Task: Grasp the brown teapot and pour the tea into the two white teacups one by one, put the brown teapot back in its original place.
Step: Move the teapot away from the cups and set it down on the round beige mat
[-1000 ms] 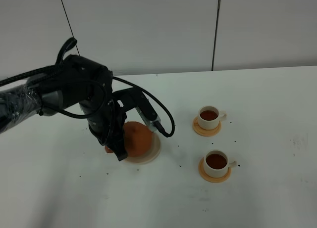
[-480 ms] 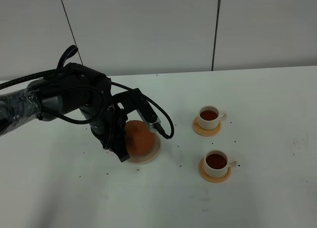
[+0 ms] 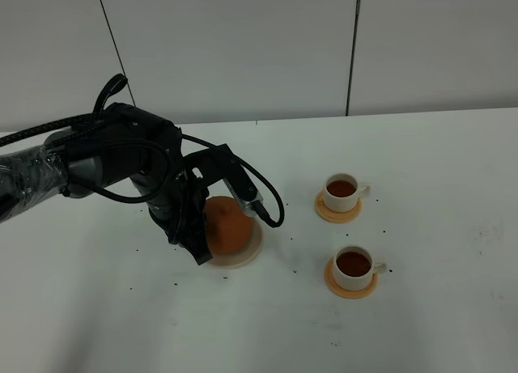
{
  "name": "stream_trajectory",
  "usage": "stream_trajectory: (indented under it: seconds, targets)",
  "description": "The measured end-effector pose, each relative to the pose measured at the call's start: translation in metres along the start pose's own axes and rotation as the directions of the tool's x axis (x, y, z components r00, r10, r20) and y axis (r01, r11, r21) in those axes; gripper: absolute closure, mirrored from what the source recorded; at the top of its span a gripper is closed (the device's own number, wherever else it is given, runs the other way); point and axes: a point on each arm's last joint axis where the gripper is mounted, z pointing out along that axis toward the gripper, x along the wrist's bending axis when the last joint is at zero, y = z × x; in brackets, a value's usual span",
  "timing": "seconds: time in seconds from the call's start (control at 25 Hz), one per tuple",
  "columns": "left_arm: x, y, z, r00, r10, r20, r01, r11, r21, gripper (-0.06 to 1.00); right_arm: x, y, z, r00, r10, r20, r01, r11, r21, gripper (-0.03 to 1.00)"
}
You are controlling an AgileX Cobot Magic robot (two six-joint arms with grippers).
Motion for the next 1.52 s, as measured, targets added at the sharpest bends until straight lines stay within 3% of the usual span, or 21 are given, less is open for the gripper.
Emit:
stream_trajectory:
  seconds: [0.28,1.52]
  targets:
    - [-0.0028,0.0011,0.0022,1.000,0.000,0.030,0.000,1.000,-0.008,0.78,0.0001,0.0000,0.0000,1.000,0.000,-0.001,0.000,1.000,0.000,0.73]
    - [-0.0043,-0.0006,0.0080,0.999,0.004,0.047,-0.005,1.000,0.017,0.77,0.0001,0.0000,0.0000,1.000,0.000,-0.001,0.000,1.000,0.000,0.73]
